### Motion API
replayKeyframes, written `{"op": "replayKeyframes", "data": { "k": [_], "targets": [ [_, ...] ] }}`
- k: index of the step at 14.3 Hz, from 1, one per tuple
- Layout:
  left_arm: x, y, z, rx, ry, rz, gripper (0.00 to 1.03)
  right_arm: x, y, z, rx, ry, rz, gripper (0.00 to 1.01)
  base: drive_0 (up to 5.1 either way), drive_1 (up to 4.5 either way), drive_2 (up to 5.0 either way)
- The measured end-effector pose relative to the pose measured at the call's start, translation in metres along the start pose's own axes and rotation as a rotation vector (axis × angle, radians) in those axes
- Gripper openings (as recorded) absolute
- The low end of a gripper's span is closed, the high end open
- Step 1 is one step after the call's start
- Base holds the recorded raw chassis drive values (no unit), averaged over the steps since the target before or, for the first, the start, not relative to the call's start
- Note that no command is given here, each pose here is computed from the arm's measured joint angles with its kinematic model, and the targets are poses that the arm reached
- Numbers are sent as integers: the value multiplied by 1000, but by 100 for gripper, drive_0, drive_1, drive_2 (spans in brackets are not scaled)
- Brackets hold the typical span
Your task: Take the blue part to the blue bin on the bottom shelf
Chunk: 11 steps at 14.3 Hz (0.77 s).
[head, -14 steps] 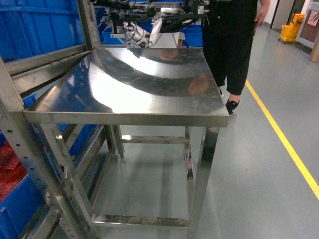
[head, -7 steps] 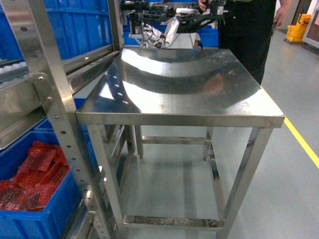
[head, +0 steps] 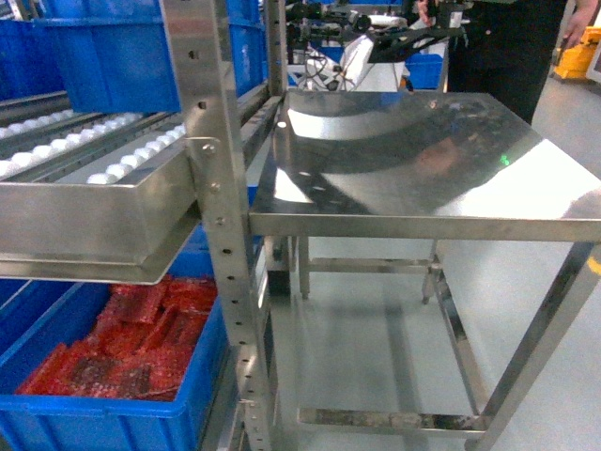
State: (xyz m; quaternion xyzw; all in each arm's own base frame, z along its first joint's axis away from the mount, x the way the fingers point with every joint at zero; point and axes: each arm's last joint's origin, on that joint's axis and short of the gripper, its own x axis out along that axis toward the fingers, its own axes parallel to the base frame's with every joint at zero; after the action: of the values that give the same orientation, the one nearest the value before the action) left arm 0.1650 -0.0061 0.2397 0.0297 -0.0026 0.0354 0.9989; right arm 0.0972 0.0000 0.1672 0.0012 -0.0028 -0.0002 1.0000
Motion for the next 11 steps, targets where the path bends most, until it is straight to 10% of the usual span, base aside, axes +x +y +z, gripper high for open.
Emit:
{"op": "replayKeyframes", "data": {
  "k": [11],
  "targets": [
    [0, 0, 0, 0, 0, 0, 44, 0, 0, 0, 0, 2, 0, 98, -481, 224, 224]
  ]
}}
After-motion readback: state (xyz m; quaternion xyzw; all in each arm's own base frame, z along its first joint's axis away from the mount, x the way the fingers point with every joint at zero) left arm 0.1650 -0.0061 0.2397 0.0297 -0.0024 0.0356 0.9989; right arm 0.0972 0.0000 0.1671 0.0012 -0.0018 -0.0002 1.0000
